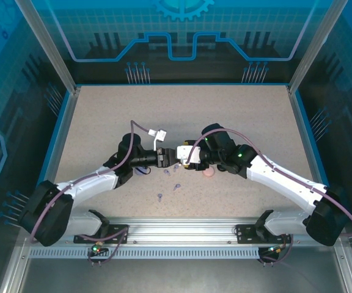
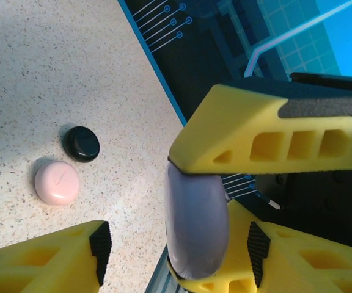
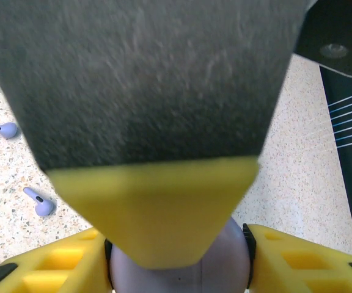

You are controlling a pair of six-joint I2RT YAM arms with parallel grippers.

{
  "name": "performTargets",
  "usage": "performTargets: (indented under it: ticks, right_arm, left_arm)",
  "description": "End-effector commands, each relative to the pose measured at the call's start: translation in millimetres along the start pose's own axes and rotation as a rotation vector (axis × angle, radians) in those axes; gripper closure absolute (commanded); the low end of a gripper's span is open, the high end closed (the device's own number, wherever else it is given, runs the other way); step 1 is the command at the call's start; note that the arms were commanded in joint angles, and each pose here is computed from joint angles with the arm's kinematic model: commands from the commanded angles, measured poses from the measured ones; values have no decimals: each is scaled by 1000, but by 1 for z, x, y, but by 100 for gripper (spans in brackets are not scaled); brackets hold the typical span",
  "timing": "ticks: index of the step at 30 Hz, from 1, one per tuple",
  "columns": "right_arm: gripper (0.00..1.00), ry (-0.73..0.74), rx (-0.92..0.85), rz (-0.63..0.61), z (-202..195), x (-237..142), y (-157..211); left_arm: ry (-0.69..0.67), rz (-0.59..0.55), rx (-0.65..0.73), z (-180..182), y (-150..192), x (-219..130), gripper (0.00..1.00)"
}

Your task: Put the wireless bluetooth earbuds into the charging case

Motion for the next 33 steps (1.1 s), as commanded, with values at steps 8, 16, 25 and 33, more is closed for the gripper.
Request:
performTargets:
  ticks: [8,16,25,33]
  right_arm:
    - [49,23,10,-4,-5,1,-10]
    - [49,46,47,35,-10,4,-8]
    - [32,11,124,32,-13,-9,-9]
    - [11,-142,228,-73,0,-52,-6]
  left_arm:
    - [70,-13,12,-8,-11,11,59]
    - [69,-9,16,-8,-10,11,75]
    - [62,-25,96,-16,-14,5,79]
    - [19,-44,395,-34,-16,-11,85]
Point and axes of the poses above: each hand's point on the last joint's axis, 136 mm out from that joint toward the fingers, its own x axis out along the fingers, its own z axis along the line the jaws close on, y = z × x, the point moved 5 cm from there along -x, back along the fingers, and after that the axes turned 8 degrees about x, right-handed, at the moved point
